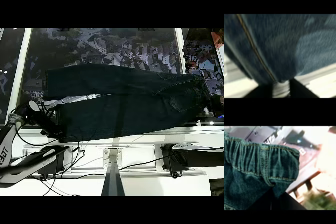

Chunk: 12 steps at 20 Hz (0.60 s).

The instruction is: Fold the clothes and pants, and hang the long-sleeved shirts on hangers.

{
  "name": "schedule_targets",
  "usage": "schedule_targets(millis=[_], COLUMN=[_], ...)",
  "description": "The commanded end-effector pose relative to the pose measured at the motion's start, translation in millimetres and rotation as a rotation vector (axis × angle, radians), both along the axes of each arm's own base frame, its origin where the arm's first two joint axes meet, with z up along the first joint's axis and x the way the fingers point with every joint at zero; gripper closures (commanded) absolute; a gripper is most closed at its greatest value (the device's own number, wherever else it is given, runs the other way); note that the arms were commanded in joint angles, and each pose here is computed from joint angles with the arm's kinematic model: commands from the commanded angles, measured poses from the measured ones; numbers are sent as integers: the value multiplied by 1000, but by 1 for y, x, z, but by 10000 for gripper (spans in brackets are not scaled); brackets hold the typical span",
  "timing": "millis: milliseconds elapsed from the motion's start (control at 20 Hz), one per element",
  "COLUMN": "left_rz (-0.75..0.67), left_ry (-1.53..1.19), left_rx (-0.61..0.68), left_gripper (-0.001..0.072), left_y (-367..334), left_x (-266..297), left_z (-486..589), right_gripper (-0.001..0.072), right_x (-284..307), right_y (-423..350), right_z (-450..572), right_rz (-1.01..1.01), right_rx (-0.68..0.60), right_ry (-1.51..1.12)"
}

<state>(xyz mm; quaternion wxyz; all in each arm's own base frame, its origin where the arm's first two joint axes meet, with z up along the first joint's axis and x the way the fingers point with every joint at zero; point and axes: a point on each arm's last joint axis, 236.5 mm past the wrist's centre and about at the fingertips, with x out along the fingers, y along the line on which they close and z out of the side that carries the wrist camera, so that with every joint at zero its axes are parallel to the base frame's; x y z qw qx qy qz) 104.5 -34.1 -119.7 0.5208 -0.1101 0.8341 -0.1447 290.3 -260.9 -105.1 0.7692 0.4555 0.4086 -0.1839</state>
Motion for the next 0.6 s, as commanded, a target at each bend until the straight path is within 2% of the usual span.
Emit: schedule_targets(millis=[0,50,300,550], left_rz=[38,38,-11,-163], left_ry=[-64,-65,-102,-289], left_rx=[-14,-14,-12,-18], left_gripper=[657,682,683,684], left_y=[-6,-6,1,27], left_x=[16,17,33,91], left_z=[-6,-6,6,63], right_gripper=[679,679,679,680], right_x=[0,0,1,-2], right_y=[3,3,7,-3], right_z=[1,1,5,44], right_rz=[9,10,27,94], right_rx=[11,11,15,-153], right_ry=[-1,-1,-8,-27])
